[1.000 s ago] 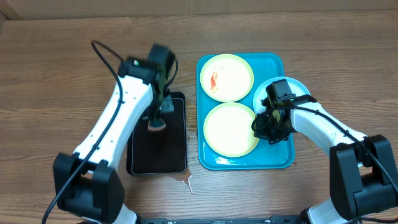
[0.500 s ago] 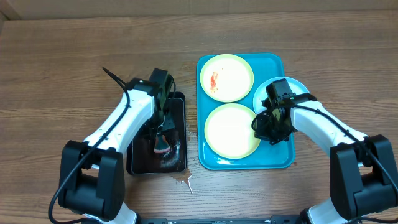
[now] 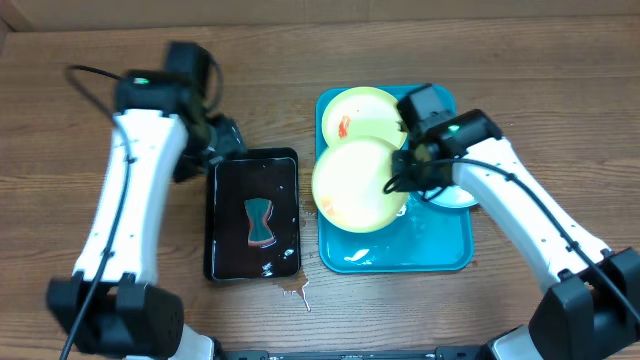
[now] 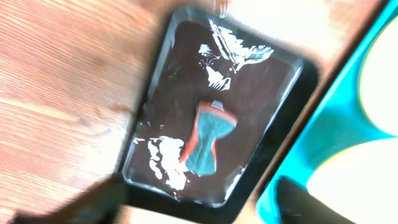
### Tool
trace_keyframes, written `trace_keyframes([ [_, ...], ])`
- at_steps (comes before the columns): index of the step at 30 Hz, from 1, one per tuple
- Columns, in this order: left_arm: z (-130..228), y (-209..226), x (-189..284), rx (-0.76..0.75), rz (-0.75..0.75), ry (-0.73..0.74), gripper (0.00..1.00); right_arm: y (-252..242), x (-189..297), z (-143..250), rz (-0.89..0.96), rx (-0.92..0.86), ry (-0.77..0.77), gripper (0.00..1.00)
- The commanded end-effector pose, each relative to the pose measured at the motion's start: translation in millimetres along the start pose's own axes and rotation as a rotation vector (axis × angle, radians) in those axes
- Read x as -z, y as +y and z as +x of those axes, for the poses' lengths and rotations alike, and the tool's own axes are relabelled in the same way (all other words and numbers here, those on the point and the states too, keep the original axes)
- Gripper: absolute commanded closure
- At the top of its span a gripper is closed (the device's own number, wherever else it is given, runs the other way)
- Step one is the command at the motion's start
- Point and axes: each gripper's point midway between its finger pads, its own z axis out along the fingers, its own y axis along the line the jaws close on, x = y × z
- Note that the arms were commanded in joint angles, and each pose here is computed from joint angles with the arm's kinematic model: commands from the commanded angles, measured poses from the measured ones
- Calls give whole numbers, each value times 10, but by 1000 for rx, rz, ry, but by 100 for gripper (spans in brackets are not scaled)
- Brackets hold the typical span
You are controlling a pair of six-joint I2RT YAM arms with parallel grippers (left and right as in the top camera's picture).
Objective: Clean dirty plates on tray and stack at the side
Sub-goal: 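Grasp the cleaned yellow plate with the right gripper and lift it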
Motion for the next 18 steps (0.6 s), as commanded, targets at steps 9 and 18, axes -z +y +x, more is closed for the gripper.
trace_keyframes([
  [9, -200, 531, 865, 140, 66, -211, 0, 1095, 568, -387, 82, 290, -455, 96],
  [18, -175, 544, 826, 142, 56, -187, 0, 1413, 798, -353, 234, 353, -658, 96],
])
